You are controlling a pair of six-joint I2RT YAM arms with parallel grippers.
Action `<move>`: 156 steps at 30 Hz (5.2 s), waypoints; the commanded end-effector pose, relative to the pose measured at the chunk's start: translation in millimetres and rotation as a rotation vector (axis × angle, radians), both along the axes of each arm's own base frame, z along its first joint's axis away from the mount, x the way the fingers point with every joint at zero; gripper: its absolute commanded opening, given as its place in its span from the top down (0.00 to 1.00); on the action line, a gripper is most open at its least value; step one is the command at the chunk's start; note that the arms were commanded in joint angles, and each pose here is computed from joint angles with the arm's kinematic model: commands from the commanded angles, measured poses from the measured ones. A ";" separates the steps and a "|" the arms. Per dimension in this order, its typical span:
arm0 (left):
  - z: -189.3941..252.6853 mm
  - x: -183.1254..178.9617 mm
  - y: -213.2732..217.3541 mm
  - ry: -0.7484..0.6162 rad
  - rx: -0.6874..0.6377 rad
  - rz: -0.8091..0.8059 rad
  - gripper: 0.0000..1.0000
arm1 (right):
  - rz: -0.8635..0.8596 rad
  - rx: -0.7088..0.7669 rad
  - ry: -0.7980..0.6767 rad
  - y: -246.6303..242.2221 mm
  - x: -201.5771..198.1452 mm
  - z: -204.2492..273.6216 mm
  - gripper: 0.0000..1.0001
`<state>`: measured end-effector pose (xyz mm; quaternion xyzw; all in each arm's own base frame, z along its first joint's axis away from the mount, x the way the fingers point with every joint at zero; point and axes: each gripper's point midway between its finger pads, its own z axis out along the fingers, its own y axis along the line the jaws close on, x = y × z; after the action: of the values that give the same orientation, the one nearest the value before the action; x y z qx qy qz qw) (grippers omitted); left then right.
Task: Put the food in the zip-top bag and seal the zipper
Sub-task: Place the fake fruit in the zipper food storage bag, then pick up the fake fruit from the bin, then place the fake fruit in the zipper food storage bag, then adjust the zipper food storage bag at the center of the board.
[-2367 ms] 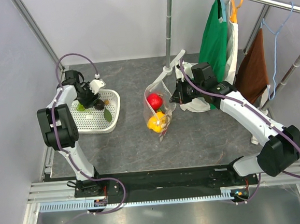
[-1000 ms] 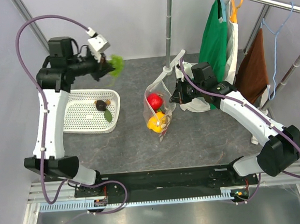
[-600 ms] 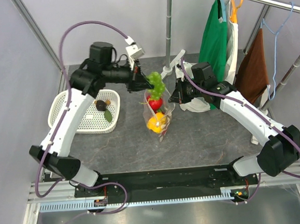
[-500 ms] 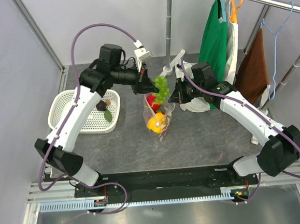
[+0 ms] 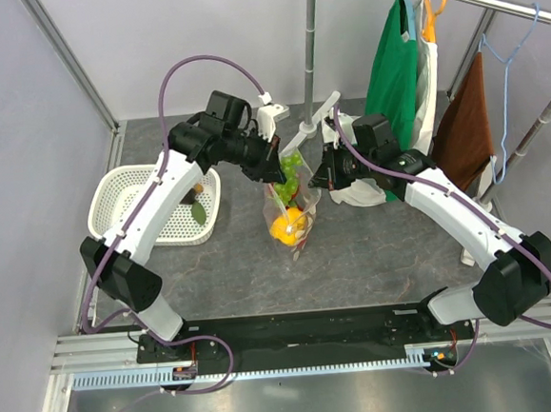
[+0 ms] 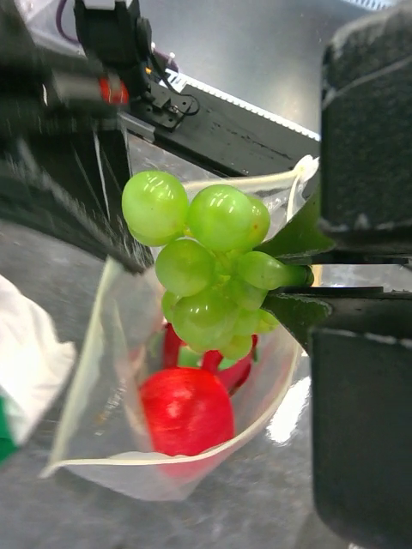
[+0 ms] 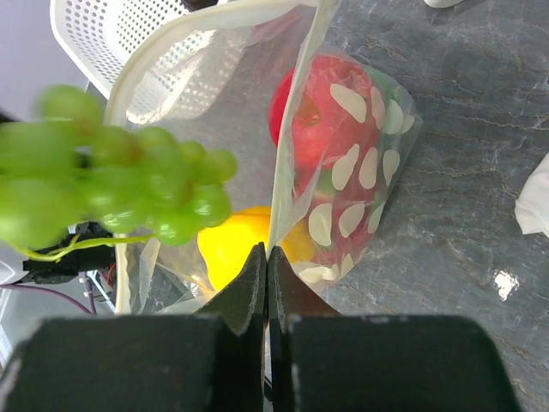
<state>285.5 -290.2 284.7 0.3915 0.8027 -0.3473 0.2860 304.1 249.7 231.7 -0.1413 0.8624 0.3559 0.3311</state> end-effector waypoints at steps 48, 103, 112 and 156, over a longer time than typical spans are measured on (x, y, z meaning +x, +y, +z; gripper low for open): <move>-163.4 139.3 313.6 0.136 0.414 0.865 0.22 | 0.035 0.044 -0.121 5.2 4.2 40.6 1.00; 75.1 38.0 75.9 -0.227 -0.128 0.258 0.63 | 0.052 0.045 -0.104 7.7 2.4 34.5 1.00; 18.4 14.1 6.0 -0.146 0.013 0.093 0.59 | 0.060 0.048 -0.118 5.7 -1.7 40.1 1.00; 30.5 -89.6 41.6 0.207 -0.011 -0.111 0.98 | 0.173 -0.007 -0.134 6.8 -7.5 76.8 1.00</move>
<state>255.0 -247.0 264.0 0.3584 0.8598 -0.3113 0.1880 291.9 250.7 263.0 -0.1937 0.8518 0.3622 0.3252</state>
